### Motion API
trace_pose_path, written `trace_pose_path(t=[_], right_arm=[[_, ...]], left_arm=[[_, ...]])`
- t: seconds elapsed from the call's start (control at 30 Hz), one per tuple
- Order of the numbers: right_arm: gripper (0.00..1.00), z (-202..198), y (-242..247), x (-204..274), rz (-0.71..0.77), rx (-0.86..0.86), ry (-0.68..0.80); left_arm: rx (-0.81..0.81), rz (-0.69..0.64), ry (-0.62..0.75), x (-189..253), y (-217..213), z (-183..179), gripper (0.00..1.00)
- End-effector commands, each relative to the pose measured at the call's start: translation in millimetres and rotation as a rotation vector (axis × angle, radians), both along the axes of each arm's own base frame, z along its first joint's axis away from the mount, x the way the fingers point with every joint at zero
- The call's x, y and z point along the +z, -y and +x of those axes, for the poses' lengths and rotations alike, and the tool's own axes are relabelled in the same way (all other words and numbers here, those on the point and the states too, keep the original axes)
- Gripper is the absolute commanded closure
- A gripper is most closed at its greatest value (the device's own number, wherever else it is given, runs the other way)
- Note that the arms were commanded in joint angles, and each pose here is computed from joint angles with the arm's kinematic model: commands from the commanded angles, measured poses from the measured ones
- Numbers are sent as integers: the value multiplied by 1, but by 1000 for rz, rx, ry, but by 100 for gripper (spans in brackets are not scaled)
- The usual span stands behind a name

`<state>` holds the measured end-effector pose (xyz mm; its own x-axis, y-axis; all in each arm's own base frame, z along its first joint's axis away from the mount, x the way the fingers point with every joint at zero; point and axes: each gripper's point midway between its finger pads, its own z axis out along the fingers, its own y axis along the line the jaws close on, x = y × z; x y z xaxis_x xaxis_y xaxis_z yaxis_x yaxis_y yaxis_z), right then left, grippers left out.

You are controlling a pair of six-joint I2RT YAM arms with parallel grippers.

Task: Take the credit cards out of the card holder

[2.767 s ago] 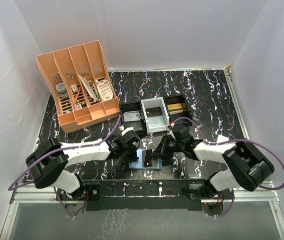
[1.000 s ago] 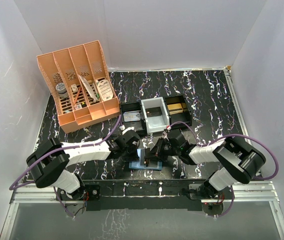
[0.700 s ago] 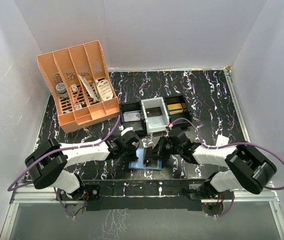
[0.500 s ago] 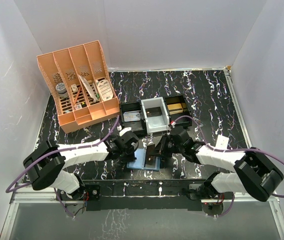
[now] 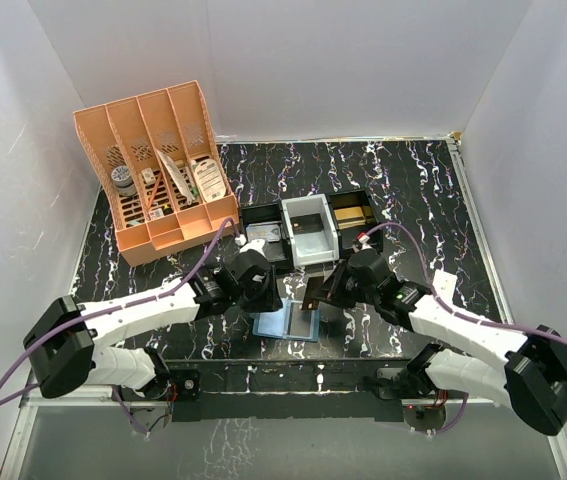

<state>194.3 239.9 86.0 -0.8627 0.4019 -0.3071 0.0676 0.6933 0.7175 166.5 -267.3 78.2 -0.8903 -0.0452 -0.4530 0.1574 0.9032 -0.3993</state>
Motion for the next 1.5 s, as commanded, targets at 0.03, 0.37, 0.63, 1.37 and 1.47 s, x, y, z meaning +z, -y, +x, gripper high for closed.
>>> trace_pose_path(t=[0.03,0.37,0.63,1.37,1.47], right_arm=[[100,21,11,31,7,-103,112],[100,23,25,46,50,-168,205],[100,25,11,84,108,-12,471],[100,58,34,100,-323,157,679],[100,69,38,101,-322,161,654]], left_arm=[[-182,-165,12,23,46,-5,63],[46,87,-107,-61,-5,-7,82],[89,123,-58,-53,-26,-11,69],[27,75,177,52,-32,32,1],[40,89,160,50,-45,40,1]])
